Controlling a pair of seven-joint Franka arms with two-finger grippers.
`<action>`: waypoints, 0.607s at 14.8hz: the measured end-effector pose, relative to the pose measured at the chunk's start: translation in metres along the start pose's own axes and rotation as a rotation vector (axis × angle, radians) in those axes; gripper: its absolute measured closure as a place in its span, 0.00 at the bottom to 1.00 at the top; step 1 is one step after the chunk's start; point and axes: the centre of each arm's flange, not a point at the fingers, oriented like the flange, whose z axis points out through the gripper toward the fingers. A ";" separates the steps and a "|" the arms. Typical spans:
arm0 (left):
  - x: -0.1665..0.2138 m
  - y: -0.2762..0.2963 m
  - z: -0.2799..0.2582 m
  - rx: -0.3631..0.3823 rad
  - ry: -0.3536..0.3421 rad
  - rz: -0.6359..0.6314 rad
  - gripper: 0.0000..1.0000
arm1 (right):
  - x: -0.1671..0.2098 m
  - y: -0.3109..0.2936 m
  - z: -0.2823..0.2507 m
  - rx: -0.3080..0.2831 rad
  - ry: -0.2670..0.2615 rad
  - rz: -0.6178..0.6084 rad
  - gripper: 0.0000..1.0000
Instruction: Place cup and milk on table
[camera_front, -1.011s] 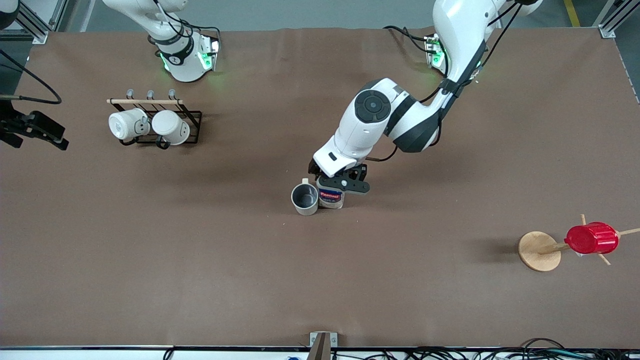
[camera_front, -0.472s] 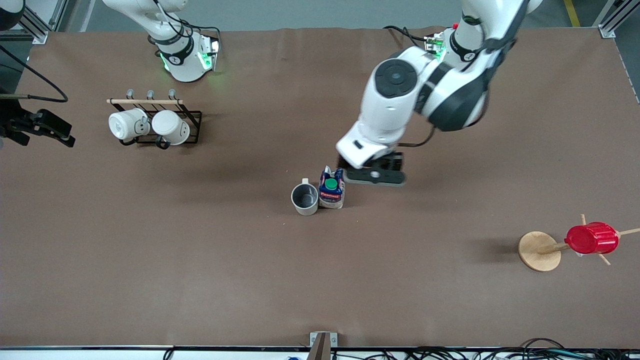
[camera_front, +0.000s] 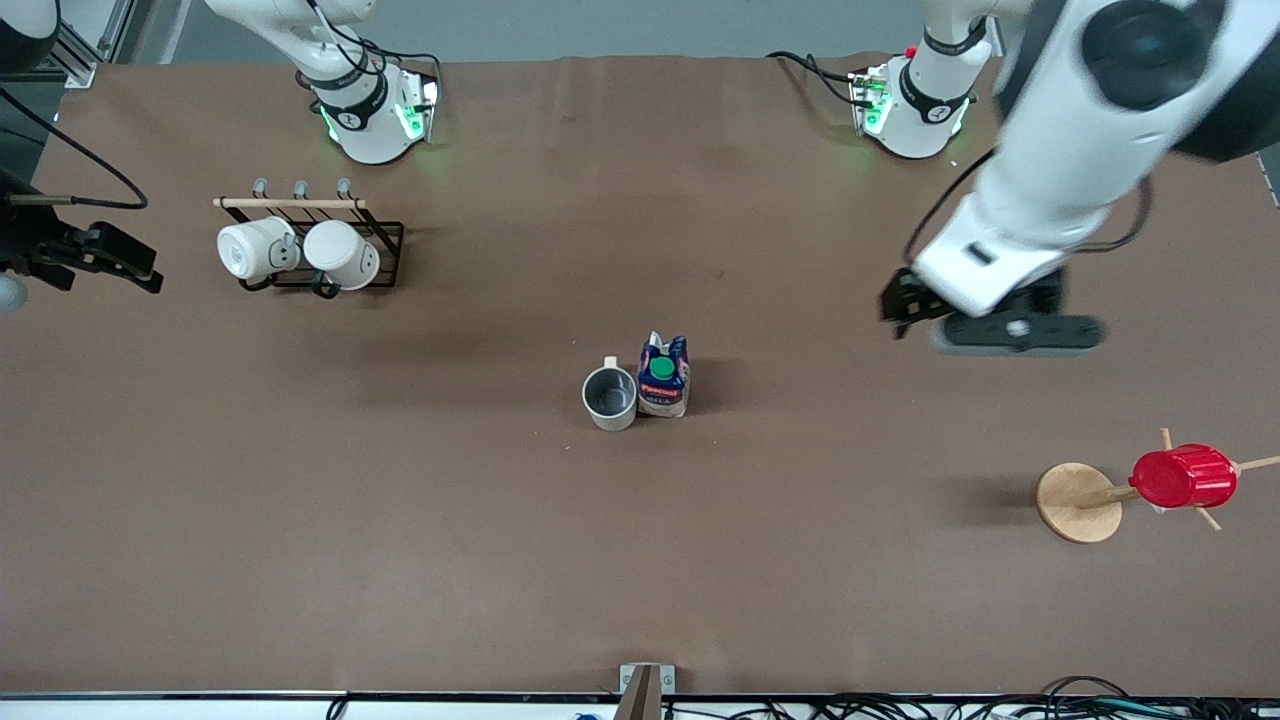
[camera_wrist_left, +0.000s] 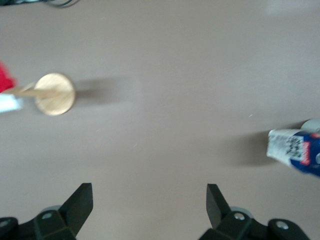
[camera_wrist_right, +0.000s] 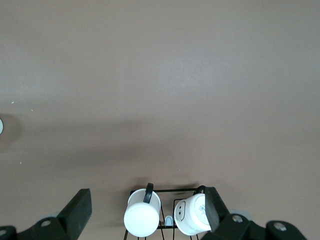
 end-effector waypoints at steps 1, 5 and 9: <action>-0.004 -0.022 -0.011 -0.023 -0.012 -0.015 0.00 | 0.000 0.000 0.001 0.000 -0.001 0.000 0.00; -0.026 -0.102 -0.040 -0.101 -0.019 -0.034 0.00 | 0.000 0.001 0.001 0.000 -0.001 0.001 0.00; -0.062 -0.110 -0.052 -0.098 -0.035 -0.037 0.00 | 0.000 0.000 0.000 0.001 -0.001 0.000 0.00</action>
